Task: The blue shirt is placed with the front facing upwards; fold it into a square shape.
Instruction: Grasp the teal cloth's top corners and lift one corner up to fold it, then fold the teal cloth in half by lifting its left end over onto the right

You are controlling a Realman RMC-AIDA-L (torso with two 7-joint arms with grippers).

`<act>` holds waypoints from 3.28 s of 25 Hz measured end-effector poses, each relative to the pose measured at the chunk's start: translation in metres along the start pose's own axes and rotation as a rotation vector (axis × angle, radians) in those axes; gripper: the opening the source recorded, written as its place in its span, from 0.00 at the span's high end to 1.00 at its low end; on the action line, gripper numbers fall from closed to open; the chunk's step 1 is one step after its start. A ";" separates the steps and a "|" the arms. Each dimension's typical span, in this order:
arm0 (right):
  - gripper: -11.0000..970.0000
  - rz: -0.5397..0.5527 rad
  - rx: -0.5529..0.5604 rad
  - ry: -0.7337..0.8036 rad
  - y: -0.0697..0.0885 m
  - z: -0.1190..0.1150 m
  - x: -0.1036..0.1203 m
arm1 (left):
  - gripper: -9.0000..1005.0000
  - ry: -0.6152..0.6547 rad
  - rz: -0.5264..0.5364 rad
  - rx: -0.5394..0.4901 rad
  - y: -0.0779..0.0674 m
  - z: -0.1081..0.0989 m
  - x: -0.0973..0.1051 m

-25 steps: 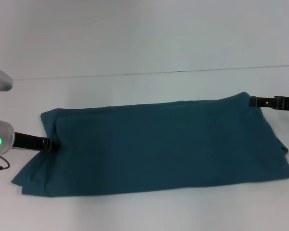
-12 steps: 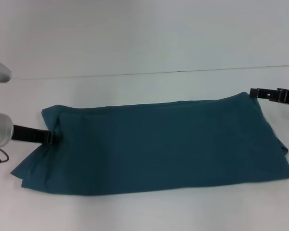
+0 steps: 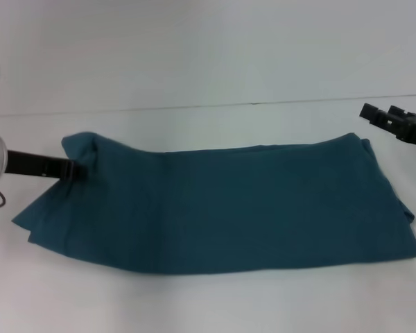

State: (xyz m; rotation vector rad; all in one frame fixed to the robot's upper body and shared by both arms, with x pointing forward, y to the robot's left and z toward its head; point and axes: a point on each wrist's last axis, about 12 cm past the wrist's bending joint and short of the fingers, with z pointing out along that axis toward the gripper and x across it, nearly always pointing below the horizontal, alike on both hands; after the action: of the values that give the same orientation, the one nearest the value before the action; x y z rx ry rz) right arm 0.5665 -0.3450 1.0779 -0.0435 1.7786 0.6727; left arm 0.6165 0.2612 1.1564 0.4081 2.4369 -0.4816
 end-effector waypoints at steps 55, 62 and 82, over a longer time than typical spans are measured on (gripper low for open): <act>0.98 -0.235 -0.085 0.149 0.167 0.104 0.126 | 0.91 -0.181 0.084 0.181 -0.055 -0.084 -0.033; 0.98 -0.284 -0.178 0.254 0.203 0.126 0.126 | 0.91 -0.186 0.084 0.186 -0.056 -0.085 -0.034; 0.98 -0.167 0.001 0.004 0.122 0.082 0.109 | 0.91 -0.212 0.092 0.210 -0.061 -0.084 -0.038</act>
State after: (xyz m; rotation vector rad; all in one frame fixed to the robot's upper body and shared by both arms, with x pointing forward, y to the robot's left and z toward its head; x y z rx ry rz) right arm 0.5581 -0.1722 1.0183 -0.1902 1.7566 0.5518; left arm 0.5787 0.2366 1.2573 0.5270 2.1612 -0.7061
